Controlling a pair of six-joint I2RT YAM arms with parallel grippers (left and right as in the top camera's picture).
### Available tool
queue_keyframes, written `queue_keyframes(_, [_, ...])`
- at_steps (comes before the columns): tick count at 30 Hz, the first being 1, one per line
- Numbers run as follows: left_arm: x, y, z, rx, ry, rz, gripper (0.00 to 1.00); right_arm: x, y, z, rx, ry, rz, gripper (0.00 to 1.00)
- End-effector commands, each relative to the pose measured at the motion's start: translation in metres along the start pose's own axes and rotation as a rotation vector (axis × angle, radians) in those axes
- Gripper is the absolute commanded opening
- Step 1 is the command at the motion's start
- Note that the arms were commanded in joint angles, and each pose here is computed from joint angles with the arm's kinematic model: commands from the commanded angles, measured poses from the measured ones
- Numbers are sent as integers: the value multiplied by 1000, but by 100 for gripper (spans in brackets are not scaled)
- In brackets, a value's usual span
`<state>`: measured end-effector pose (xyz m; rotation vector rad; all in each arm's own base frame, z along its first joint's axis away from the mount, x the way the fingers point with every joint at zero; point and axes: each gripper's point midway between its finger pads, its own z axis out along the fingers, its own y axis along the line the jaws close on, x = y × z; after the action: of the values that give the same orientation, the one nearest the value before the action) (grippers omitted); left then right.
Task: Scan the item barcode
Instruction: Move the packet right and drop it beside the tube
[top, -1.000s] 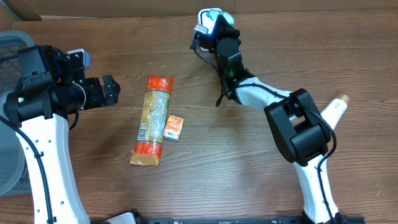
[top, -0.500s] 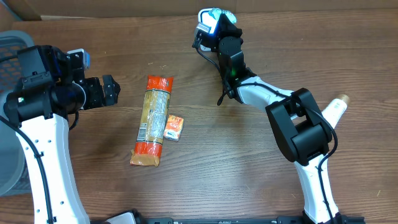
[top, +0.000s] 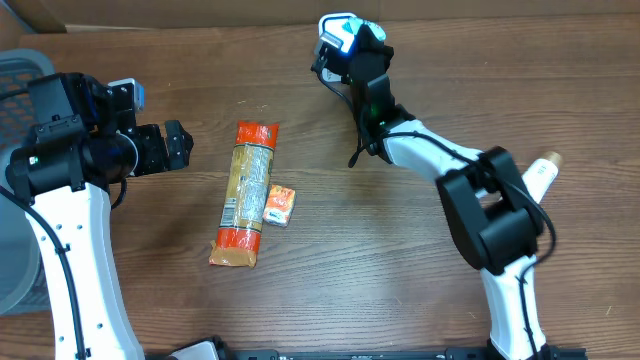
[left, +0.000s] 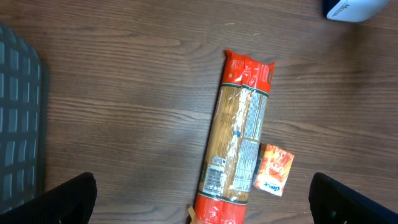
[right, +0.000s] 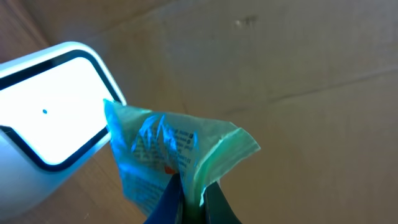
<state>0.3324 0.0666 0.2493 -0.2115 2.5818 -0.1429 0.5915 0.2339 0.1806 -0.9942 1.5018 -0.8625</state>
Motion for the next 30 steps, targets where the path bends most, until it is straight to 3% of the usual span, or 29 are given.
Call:
queue_keyframes(1, [-6,-5,-10,11,-36,35,100,-44,-98,-49,87,-72,232,4])
queue_keyframes(4, [-6,-5,-10,11,-36,35,100,-45,-119,-84,-5,-41,438,4])
queue_keyframes(9, [-6,-5,-10,11,-36,35,100,-23,-133,-145,-225,74,930,4])
queue_keyframes(14, [-6,-5,-10,11,-36,35,100,38,-126,-191,-365,358,1301,4])
queue_keyframes(20, [-6,-5,-10,11,-36,35,100,145,-90,-204,-326,782,1390,4])
queue_keyframes(25, [-6,-5,-10,11,-36,35,100,223,-56,-197,-261,985,1424,4])
queue_keyframes(30, [-6,-5,-10,11,-36,35,100,272,-19,-194,-246,1119,1446,4])
